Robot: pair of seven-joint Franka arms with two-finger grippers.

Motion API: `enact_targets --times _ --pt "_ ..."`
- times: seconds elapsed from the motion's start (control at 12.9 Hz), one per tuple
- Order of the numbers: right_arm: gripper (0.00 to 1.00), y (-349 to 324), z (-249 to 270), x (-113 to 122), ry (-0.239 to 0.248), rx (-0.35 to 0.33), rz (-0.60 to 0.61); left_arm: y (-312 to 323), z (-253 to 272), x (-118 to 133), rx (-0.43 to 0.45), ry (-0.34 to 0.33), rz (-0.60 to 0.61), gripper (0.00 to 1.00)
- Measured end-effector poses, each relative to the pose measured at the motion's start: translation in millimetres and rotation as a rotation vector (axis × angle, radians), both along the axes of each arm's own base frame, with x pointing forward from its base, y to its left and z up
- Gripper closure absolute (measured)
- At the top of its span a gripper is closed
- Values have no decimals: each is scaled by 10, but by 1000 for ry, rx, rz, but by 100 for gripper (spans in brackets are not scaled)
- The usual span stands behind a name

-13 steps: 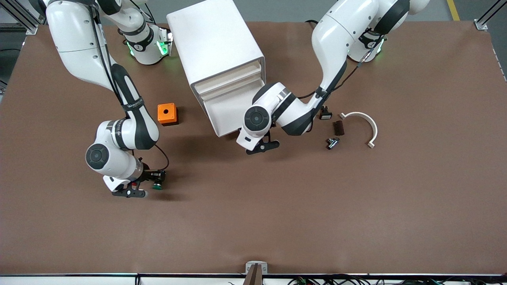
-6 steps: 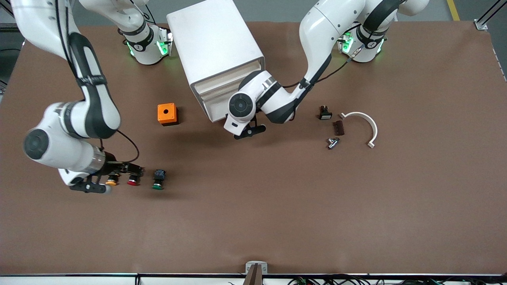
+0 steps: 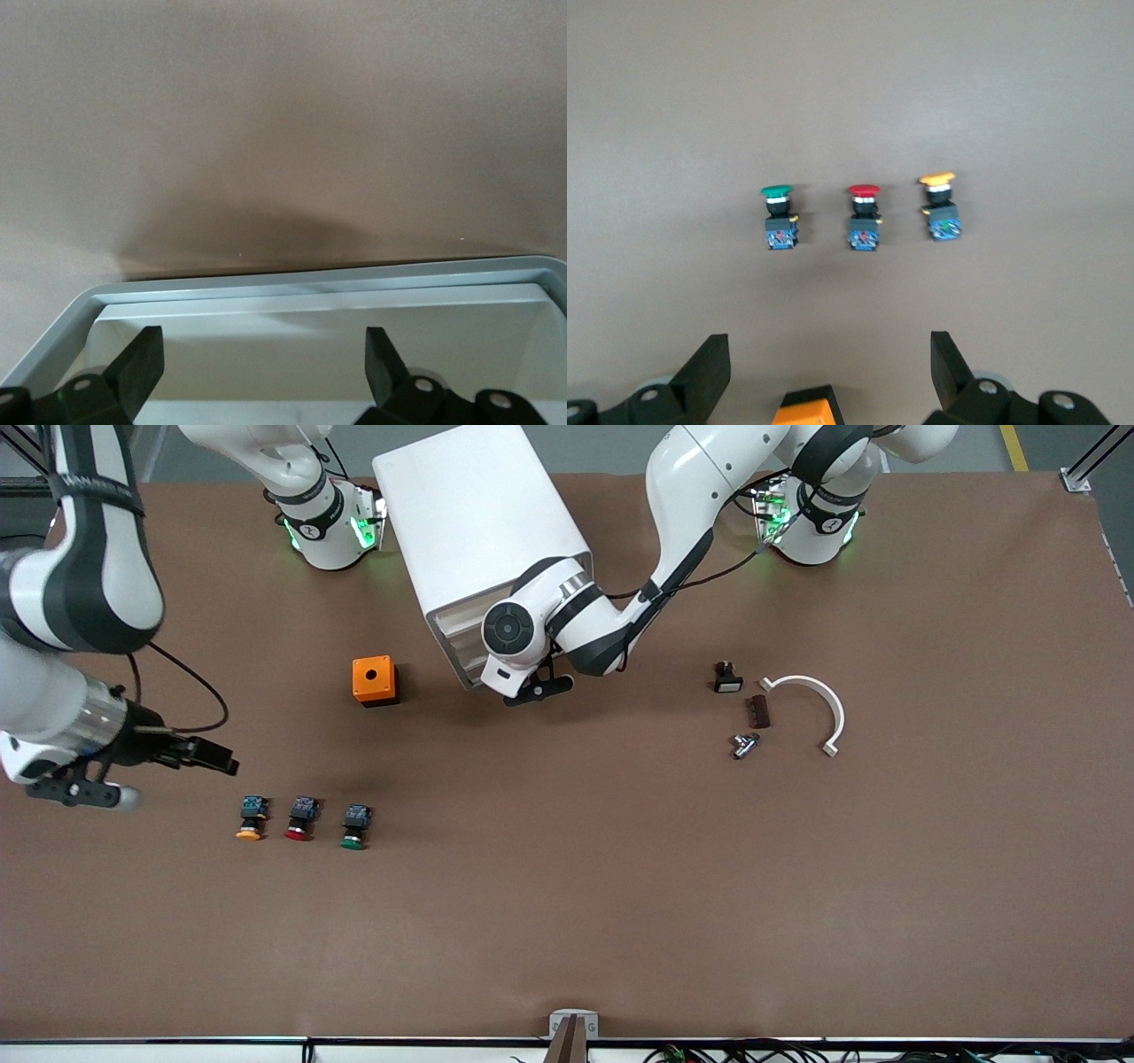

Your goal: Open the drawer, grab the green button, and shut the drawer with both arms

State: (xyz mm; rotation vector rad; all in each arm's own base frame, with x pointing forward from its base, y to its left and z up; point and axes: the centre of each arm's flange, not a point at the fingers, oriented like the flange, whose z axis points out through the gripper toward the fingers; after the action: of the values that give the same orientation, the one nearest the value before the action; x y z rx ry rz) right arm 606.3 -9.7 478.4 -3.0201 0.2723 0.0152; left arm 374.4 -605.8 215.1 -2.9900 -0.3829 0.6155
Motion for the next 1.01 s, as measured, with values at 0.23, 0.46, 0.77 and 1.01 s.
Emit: enact_targets --times 0.23,0.46,0.77,1.01 --pt "0 -43 650 -283 -49 -41 -43 -2 -10 -7 -6 17 14 0" --pt "0 -64 1102 -552 -76 -52 -73 50 66 151 -14 -1 38 0" --pt "0 10 1473 -725 -81 -82 -92 936 569 1394 16 -181 150 0" --pt "0 14 1848 -741 -128 -84 -86 1884 1578 2104 41 -293 256 0"
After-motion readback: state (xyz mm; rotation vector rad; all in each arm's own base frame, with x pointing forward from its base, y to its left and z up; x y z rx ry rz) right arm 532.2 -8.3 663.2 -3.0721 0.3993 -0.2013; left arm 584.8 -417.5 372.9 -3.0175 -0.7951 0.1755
